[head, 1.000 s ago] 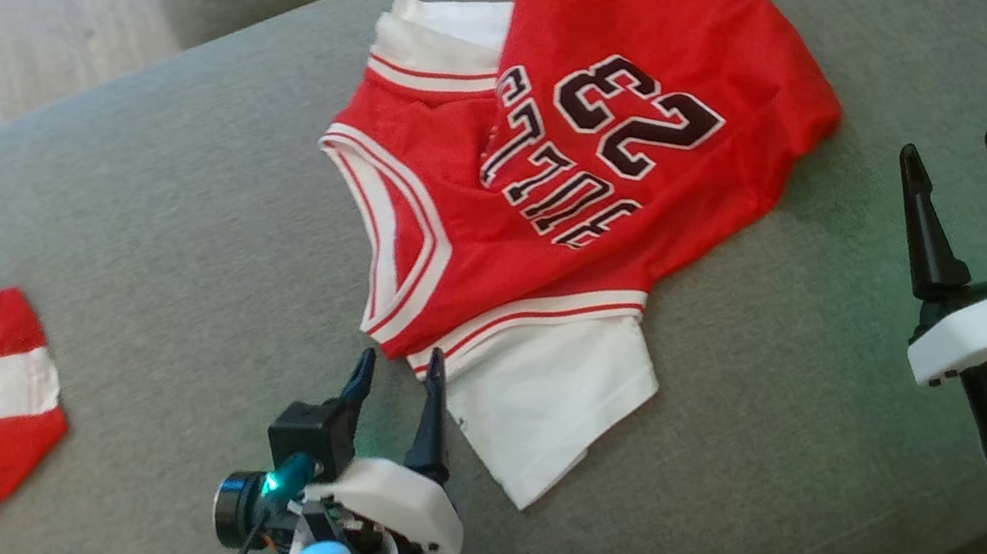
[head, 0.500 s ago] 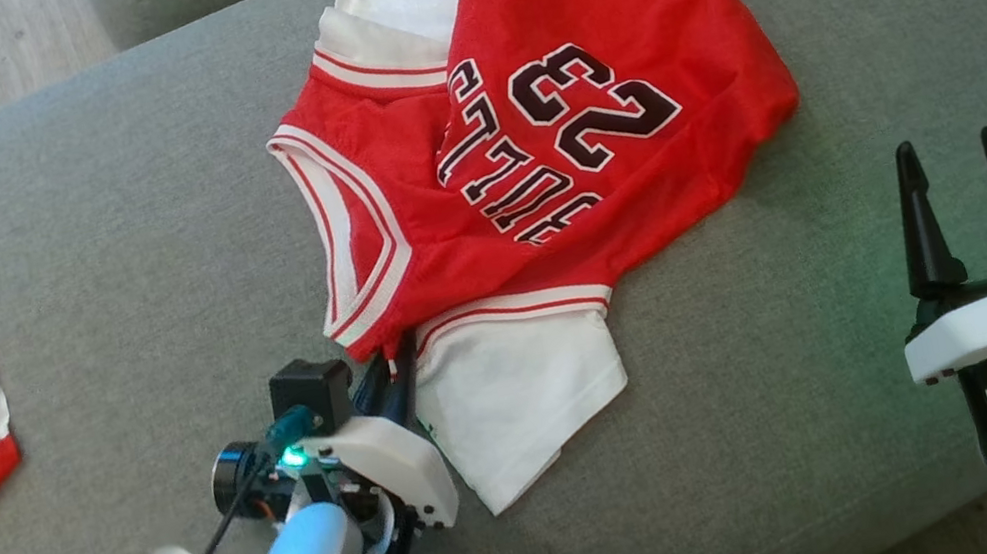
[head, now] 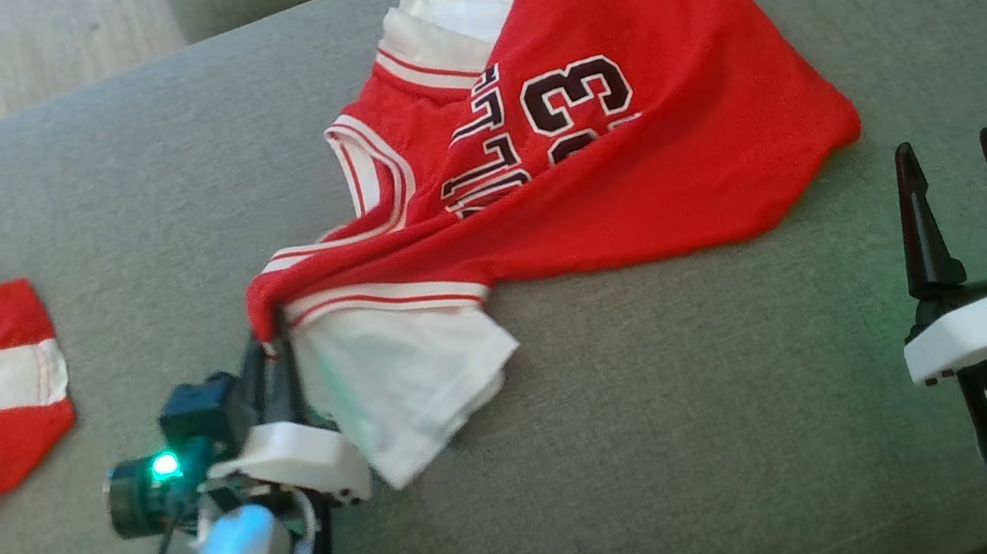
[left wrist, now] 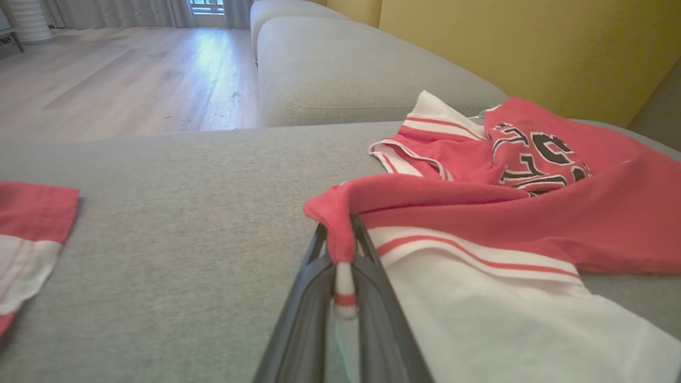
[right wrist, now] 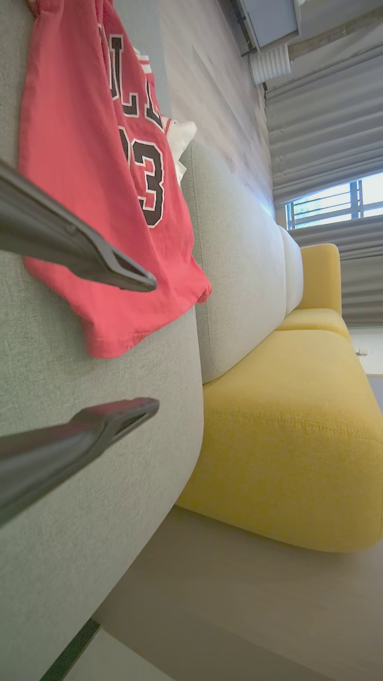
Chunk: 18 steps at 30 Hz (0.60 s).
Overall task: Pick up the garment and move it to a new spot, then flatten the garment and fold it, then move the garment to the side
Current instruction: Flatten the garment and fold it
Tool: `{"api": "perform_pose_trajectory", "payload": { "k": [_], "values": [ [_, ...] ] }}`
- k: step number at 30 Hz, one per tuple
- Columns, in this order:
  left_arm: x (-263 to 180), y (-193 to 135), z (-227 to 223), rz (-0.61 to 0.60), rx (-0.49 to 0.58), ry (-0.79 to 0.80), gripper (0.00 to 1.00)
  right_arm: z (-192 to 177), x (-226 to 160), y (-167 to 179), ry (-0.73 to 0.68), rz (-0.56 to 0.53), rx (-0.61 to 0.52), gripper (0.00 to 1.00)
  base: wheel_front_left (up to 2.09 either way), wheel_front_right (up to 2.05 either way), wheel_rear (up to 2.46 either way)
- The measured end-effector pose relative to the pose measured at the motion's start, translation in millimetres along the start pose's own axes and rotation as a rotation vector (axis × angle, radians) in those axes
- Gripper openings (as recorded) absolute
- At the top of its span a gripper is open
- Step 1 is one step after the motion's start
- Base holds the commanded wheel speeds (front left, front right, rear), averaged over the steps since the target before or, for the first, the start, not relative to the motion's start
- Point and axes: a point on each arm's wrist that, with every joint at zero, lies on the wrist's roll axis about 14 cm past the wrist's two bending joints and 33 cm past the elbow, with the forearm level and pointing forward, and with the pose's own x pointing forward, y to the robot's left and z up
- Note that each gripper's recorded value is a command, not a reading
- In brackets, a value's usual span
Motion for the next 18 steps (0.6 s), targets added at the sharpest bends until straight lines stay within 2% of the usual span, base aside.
{"api": "perform_pose_trajectory", "payload": {
  "k": [8,9,10,11,12,18],
  "values": [
    [-7.9,38.2,24.7,0.123,0.026,-0.086,0.0,0.1,5.6,15.1,0.004,0.042,0.003,1.0,0.0,0.0,0.0],
    [-8.9,39.6,24.6,0.126,0.03,-0.086,0.09,-0.3,6.2,17.1,0.005,0.048,0.003,1.0,0.0,0.0,0.0],
    [-10.1,40.9,23.9,0.13,0.032,-0.085,0.09,-1.0,7.0,19.3,0.009,0.054,0.003,1.0,0.0,0.0,0.0],
    [-11.4,42.6,23.4,0.137,0.035,-0.084,0.65,-2.1,7.6,21.5,0.015,0.06,0.003,1.0,0.0,0.0,0.0],
    [-12.7,44.5,23.3,0.145,0.044,-0.084,1.0,-2.5,8.2,23.4,0.016,0.065,0.003,1.0,0.0,0.0,0.0],
    [-24.0,49.3,30.2,0.164,0.041,-0.116,1.0,-4.6,13.8,39.1,0.022,0.108,-0.003,1.0,0.0,0.0,0.0]
  ]
}}
